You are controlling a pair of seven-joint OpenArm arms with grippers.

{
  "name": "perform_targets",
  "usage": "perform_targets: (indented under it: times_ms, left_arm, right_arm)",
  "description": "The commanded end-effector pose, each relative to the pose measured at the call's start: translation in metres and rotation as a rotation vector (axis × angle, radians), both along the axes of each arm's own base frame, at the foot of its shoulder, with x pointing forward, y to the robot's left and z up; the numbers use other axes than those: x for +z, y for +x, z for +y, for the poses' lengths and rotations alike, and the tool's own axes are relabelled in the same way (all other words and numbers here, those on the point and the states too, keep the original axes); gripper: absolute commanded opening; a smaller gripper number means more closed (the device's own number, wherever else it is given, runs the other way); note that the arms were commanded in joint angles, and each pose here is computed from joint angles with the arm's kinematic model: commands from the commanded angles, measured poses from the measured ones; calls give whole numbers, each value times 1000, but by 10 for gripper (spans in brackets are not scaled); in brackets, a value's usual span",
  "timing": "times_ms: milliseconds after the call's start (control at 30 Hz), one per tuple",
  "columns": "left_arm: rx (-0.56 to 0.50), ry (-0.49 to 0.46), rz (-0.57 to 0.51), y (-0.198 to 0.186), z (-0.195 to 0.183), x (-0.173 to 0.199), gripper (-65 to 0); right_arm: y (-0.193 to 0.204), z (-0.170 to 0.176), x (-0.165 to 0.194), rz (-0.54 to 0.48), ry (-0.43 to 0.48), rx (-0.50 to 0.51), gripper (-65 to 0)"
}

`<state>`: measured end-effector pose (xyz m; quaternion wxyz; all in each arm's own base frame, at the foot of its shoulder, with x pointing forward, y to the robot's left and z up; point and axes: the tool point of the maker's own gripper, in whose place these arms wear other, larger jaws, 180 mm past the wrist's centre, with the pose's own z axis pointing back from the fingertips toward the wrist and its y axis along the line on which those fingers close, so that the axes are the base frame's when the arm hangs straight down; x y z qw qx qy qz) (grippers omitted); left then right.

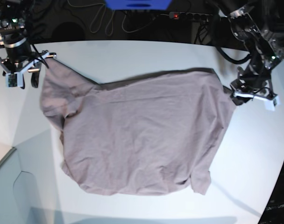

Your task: Layout the t-shirt on the table in an organized manner, then fold the t-shirt properly

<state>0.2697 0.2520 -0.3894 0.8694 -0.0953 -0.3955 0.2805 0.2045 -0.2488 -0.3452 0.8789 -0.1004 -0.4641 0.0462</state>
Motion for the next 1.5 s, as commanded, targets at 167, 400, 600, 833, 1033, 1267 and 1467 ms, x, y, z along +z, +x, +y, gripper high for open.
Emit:
perform_targets:
  times_ms: [167,400,600,833,1033,1267,1467]
  left_arm:
    - [72,-83,36,-4,14,-28,-315]
    - [85,-182,85,3,4,-57,-315]
    - [70,-188,39,27,-2,-44,-357]
    - [-19,-116,-59,62,-25,-25,-639]
    - [-43,-112,-68,59,-34,-22,-650]
    - [125,-166,-131,19,14,-15,-526]
    - [179,-213,-116,11,23,-29,-220]
  right_arm:
    - [5,1,11,-43,-7,11,-413]
    - [5,2,11,-42,-5,12,-413]
    - [5,1,11,-42,-6,10,-413]
    - [4,-1,11,-42,-8,6,-413]
    - [4,-2,12,-41,-12,7,-413]
    - [5,-2,12,-42,-12,7,-413]
    - [8,0,12,-48,-8,13,-413]
